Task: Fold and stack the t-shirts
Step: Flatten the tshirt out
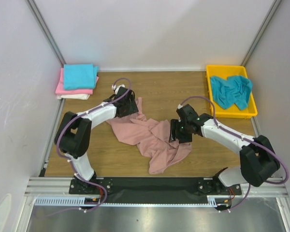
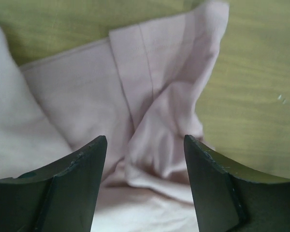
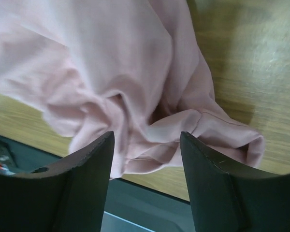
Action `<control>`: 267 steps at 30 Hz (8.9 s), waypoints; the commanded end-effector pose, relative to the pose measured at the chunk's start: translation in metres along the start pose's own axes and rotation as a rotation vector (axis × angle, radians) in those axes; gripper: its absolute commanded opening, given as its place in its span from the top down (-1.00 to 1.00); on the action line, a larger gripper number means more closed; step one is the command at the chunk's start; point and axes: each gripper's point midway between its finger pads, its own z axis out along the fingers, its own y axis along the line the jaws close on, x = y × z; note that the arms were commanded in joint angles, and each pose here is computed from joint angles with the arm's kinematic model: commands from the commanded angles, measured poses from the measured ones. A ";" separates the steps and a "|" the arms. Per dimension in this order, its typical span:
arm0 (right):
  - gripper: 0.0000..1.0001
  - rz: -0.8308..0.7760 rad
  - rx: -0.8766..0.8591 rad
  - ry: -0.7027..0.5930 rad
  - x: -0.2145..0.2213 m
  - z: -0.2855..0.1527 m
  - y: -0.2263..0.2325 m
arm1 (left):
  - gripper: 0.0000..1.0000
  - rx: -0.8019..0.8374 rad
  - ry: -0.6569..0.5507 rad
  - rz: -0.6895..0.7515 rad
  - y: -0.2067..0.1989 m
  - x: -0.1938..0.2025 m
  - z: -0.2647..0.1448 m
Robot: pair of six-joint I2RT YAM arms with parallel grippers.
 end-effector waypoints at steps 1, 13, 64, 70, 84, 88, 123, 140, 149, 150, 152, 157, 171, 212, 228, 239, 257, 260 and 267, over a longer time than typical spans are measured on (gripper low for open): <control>-0.24 0.010 0.019 0.016 0.008 0.017 -0.006 | -0.41 0.063 -0.069 -0.086 -0.020 -0.037 0.007; -0.06 -0.002 0.178 0.025 -0.003 0.055 -0.034 | -0.40 0.083 -0.074 -0.157 -0.010 -0.056 0.039; 0.19 0.013 0.389 -0.272 -0.172 0.069 -0.091 | 0.99 -0.105 -0.240 -0.382 0.056 -0.079 -0.015; 0.19 -0.043 0.337 -0.352 -0.204 0.059 -0.081 | 0.99 -0.219 -0.293 -0.475 0.096 -0.056 -0.060; 0.18 0.018 0.252 -0.397 -0.239 0.030 -0.067 | 0.99 -0.254 -0.414 -0.517 0.124 -0.058 -0.127; 0.10 0.180 0.189 -0.355 -0.224 0.019 -0.070 | 0.99 -0.258 -0.415 -0.525 0.124 -0.059 -0.125; -0.63 -0.295 -0.154 -0.374 -0.242 0.076 0.051 | 0.99 -0.256 -0.428 -0.395 0.116 -0.078 -0.111; -0.18 -0.088 -0.028 -0.404 -0.254 0.095 0.033 | 0.99 -0.250 -0.415 -0.383 0.122 -0.074 -0.109; -0.15 -0.118 -0.035 -0.392 -0.249 0.098 0.041 | 0.99 -0.246 -0.418 -0.384 0.123 -0.073 -0.110; -0.15 -0.129 -0.022 -0.396 -0.249 0.099 0.042 | 0.99 -0.245 -0.420 -0.384 0.123 -0.073 -0.111; -0.15 -0.135 0.002 -0.389 -0.249 0.102 0.040 | 0.99 -0.246 -0.417 -0.386 0.124 -0.071 -0.111; -0.06 -0.140 0.091 -0.368 -0.247 0.110 0.027 | 0.99 -0.250 -0.419 -0.387 0.127 -0.069 -0.112; 1.00 -0.134 0.142 -0.396 -0.257 0.088 0.025 | 0.99 -0.253 -0.430 -0.401 0.129 -0.072 -0.114; 1.00 -0.249 -0.088 -1.351 -0.228 -0.437 0.094 | 0.99 0.052 -0.997 -0.439 0.127 -0.153 -0.412; 1.00 -0.346 -0.238 -1.465 -0.125 -0.552 0.082 | 0.99 0.159 -1.150 -0.392 0.143 -0.136 -0.544; 1.00 -0.365 -0.134 -1.647 -0.085 -0.612 0.060 | 0.99 0.206 -1.189 -0.372 0.145 -0.128 -0.600; 1.00 -0.380 0.128 -1.244 -0.229 -0.412 0.051 | 0.99 -0.118 -0.872 -0.333 0.126 -0.166 -0.361; 1.00 -0.378 0.125 -1.210 -0.252 -0.366 0.049 | 0.99 -0.177 -0.835 -0.310 0.123 -0.175 -0.320; 1.00 -0.351 0.119 -1.152 -0.315 -0.293 0.041 | 0.99 -0.250 -0.779 -0.259 0.108 -0.206 -0.243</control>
